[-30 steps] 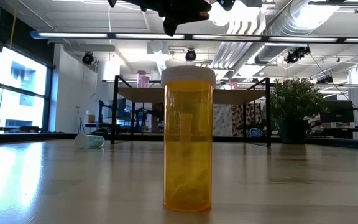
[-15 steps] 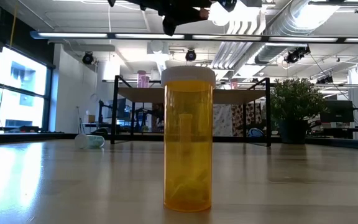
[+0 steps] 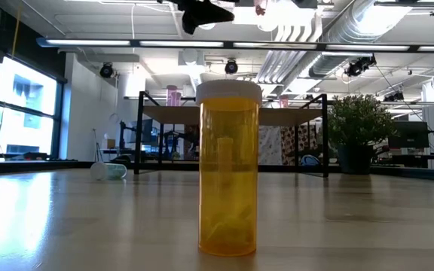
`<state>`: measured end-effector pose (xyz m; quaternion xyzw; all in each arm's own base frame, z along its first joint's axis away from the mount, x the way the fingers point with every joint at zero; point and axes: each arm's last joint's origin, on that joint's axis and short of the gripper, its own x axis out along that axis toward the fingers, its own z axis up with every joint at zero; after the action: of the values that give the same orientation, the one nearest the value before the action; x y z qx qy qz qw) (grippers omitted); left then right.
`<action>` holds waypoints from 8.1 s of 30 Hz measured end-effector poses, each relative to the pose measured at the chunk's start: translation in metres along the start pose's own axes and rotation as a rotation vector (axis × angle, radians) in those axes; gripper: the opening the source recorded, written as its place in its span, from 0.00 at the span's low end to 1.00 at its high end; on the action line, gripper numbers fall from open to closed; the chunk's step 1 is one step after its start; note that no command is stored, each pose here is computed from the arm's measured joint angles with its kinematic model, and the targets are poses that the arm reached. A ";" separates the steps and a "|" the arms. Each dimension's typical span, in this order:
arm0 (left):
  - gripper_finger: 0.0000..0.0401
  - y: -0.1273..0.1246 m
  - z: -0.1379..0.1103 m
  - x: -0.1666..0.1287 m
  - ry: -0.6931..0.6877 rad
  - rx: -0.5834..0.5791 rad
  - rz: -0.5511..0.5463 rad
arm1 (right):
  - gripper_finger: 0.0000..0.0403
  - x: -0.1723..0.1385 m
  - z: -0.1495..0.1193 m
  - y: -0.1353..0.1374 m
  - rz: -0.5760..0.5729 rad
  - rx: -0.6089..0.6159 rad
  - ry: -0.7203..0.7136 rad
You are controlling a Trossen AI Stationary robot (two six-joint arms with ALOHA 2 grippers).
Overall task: Pick and place medicine bottles onto shelf by color
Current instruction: Adjust the orange pill bottle, then put the pink pill bottle on the shelf aligned with the pink bottles
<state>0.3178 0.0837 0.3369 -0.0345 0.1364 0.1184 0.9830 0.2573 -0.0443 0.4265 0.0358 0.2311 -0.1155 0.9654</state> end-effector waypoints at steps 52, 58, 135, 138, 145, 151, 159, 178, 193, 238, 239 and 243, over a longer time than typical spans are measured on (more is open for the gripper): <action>0.60 0.041 0.015 -0.047 0.010 0.079 0.143 | 0.27 0.048 -0.141 -0.079 -0.466 0.200 -0.039; 0.60 0.041 0.014 -0.047 0.027 0.077 0.143 | 0.27 0.046 -0.133 -0.079 -0.467 0.150 -0.017; 0.60 0.041 0.012 -0.047 0.044 0.068 0.142 | 0.44 0.056 -0.132 -0.087 -0.529 0.252 0.114; 0.60 0.041 0.012 -0.047 0.044 0.068 0.142 | 0.44 0.053 -0.123 -0.087 -0.529 0.251 0.106; 0.60 0.041 0.012 -0.047 0.045 0.067 0.142 | 0.44 0.043 -0.101 -0.087 -0.527 0.252 0.077; 0.60 0.040 0.007 -0.055 0.121 0.046 0.139 | 0.44 0.026 -0.080 -0.084 -0.492 0.288 0.113; 0.60 0.028 0.000 -0.077 0.234 -0.056 0.144 | 0.44 0.014 -0.070 -0.066 -0.289 0.392 0.203; 0.60 -0.035 -0.041 -0.100 0.324 -0.144 0.030 | 0.44 0.010 -0.074 0.012 -0.018 0.438 0.343; 0.60 -0.064 -0.080 -0.101 0.347 -0.127 -0.066 | 0.44 0.003 -0.089 0.069 -0.091 0.550 0.380; 0.60 -0.073 -0.089 -0.103 0.377 -0.086 -0.110 | 0.50 0.095 -0.252 0.155 -0.118 0.374 0.062; 0.60 -0.073 -0.089 -0.103 0.377 -0.086 -0.110 | 0.50 0.097 -0.252 0.153 -0.116 0.347 0.054; 0.60 -0.073 -0.089 -0.103 0.377 -0.087 -0.109 | 0.50 0.108 -0.255 0.150 -0.130 0.270 0.054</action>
<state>0.2160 -0.0191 0.2824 -0.1057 0.3109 0.0620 0.9425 0.2745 0.1103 0.1525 0.1534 0.2410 -0.2071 0.9357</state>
